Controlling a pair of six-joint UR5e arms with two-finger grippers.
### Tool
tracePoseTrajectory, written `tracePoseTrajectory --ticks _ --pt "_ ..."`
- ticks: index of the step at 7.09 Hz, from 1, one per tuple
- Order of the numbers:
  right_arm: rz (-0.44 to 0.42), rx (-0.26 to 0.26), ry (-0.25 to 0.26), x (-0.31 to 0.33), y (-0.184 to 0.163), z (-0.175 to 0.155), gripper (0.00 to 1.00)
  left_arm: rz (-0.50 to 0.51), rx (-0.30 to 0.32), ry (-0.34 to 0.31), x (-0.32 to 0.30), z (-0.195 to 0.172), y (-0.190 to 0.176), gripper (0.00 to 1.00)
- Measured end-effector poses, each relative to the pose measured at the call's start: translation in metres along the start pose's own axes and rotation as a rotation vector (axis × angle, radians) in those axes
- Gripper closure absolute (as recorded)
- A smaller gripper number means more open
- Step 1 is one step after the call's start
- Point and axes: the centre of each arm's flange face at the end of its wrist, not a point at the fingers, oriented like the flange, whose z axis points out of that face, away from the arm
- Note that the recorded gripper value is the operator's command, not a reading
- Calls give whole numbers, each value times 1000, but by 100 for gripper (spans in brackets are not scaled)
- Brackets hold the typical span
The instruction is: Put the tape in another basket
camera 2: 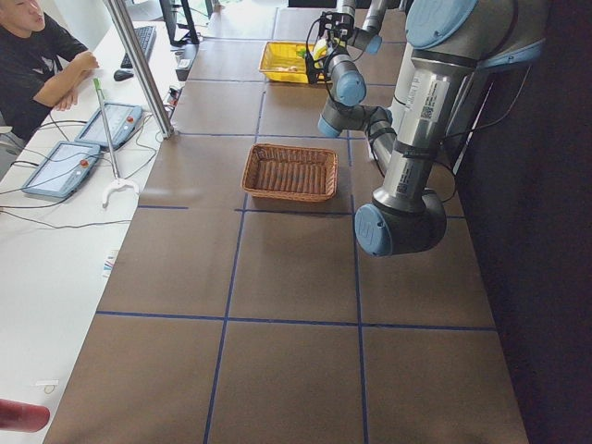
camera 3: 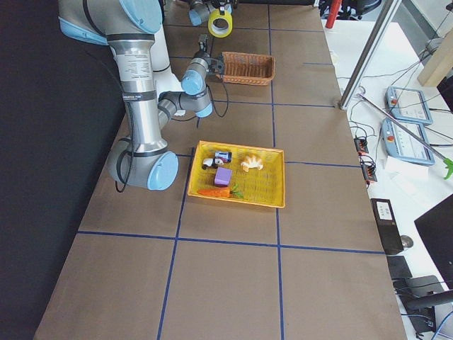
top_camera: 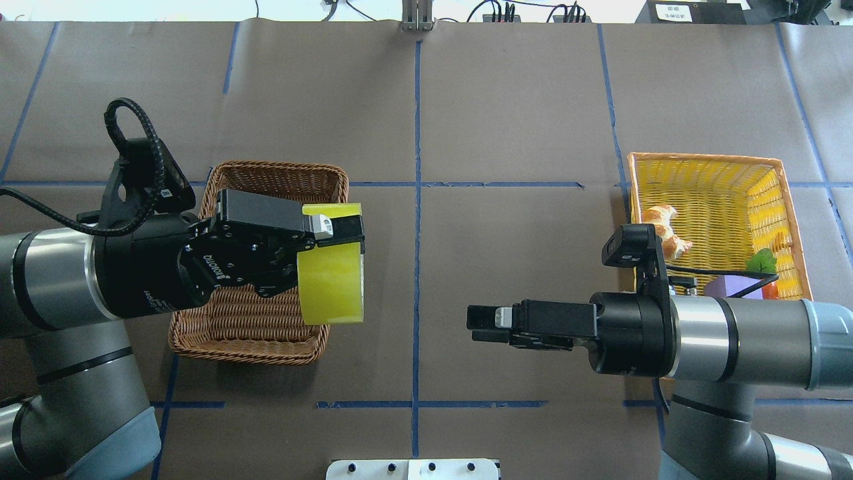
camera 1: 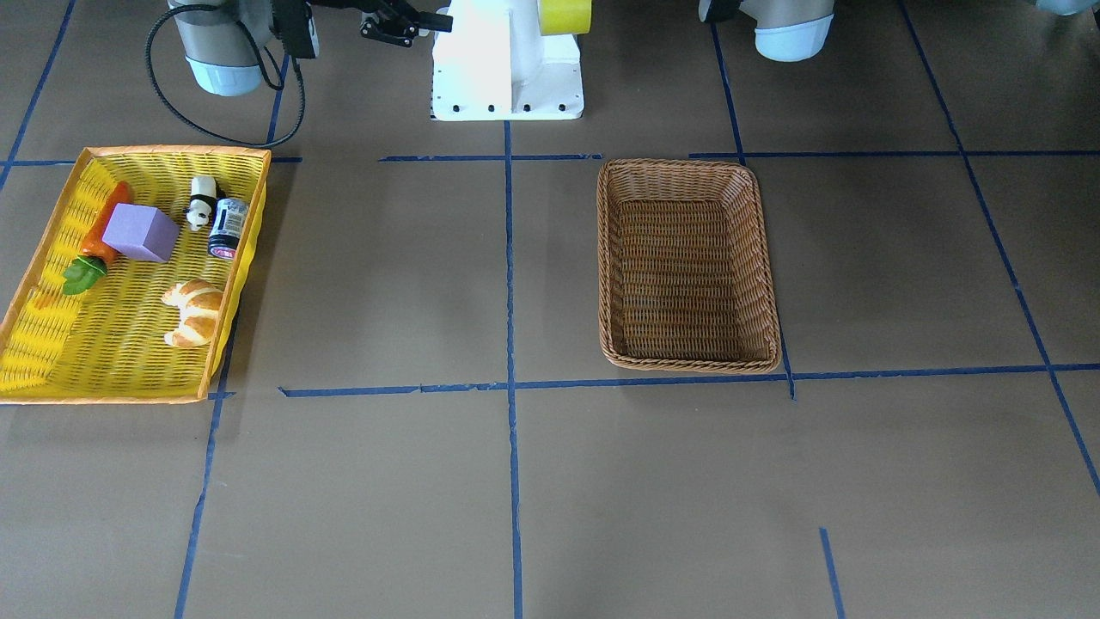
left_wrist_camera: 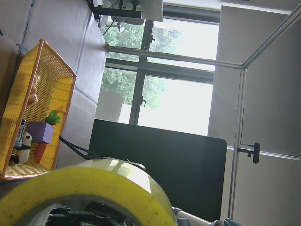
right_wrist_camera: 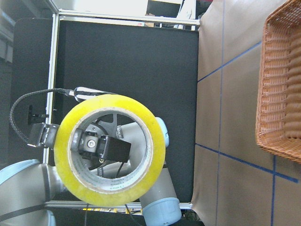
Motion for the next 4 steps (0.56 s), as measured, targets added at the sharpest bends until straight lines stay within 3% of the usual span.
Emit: tracePoseTrajectory --ticks 2,4 --pt "-8 64 221 7 -48 -9 0 -3 73 -122 -21 -4 -20 100" --pt "9 50 462 -3 -112 -38 0 23 142 -286 -38 3 -36 100"
